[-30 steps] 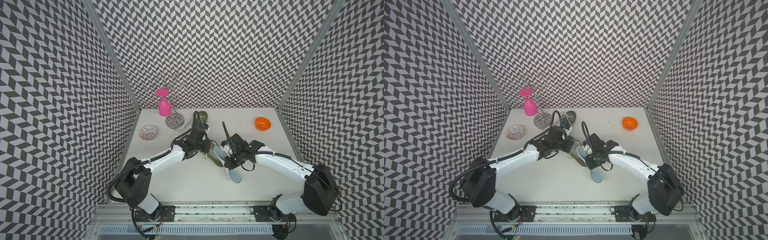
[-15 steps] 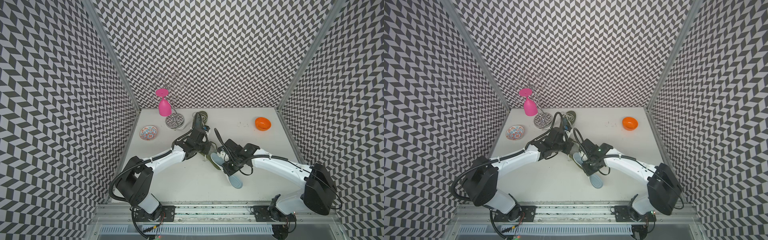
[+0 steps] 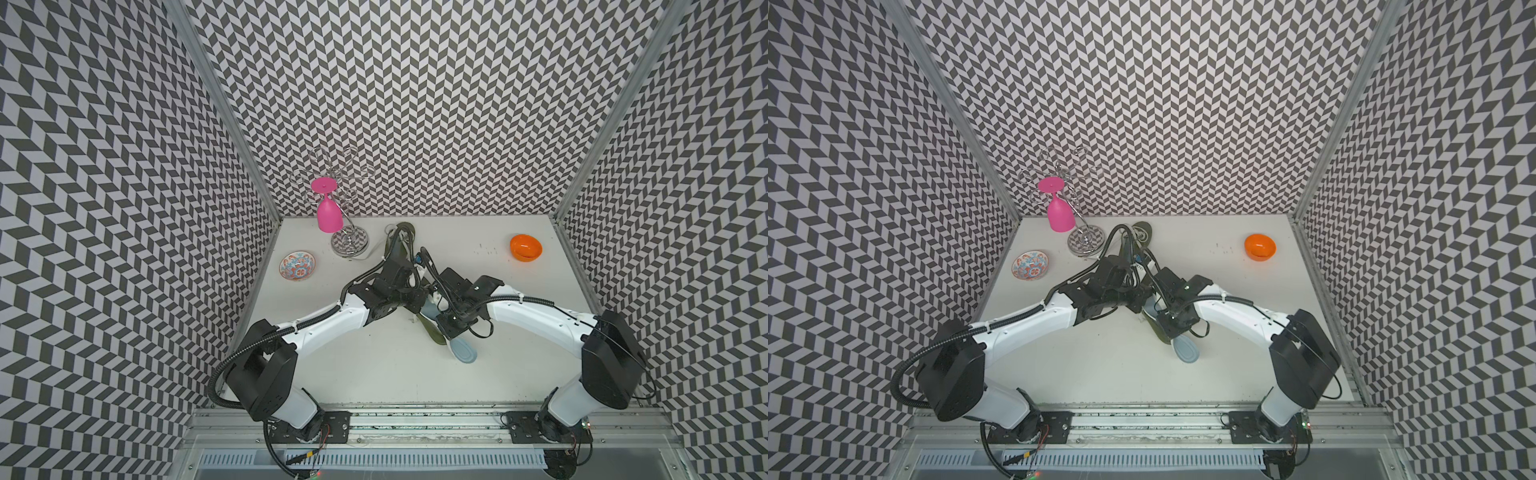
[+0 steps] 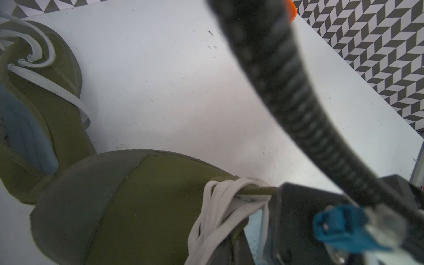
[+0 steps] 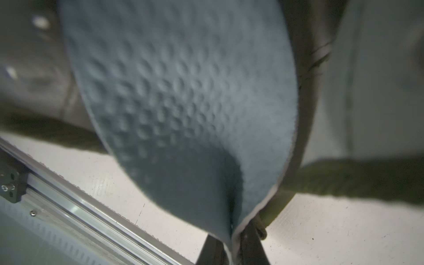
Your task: Insert the insole into the shoe
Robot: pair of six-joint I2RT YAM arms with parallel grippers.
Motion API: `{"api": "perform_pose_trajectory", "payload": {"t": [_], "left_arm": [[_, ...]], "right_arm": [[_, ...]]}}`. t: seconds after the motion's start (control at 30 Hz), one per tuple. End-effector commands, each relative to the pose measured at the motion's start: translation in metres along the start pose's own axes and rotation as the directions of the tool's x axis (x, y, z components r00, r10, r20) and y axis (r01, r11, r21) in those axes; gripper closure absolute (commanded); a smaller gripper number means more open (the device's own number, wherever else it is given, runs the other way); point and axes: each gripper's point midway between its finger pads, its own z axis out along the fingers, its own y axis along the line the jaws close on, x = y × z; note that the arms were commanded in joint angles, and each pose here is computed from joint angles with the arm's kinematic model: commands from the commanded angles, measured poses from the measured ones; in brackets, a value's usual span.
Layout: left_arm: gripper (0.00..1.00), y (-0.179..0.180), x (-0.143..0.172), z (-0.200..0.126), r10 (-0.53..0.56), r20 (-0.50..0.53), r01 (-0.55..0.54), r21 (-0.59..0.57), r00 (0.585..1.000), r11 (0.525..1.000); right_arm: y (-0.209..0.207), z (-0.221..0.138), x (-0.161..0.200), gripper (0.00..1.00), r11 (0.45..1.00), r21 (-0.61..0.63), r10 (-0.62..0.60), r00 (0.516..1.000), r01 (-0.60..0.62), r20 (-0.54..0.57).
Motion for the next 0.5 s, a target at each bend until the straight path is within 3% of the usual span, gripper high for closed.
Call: {"api": "perform_pose_trajectory", "payload": {"t": [0.0, 0.2, 0.47], "left_arm": [[1.00, -0.016, -0.022, -0.009, 0.018, 0.043, -0.021, 0.071, 0.999, 0.997], [1.00, -0.023, -0.025, -0.014, -0.066, 0.057, 0.054, 0.184, 0.996, 0.981], [1.00, 0.006, -0.009, 0.001, -0.203, -0.020, 0.204, 0.122, 0.979, 0.971]], "right_arm": [[-0.007, -0.002, -0.022, 0.85, 1.000, 0.024, -0.003, 0.998, 0.002, 0.062], [-0.004, 0.004, -0.040, 0.84, 1.000, 0.007, -0.026, 0.994, 0.025, 0.104], [0.017, 0.003, -0.059, 0.84, 0.995, -0.092, -0.024, 0.987, 0.039, 0.156]]}}
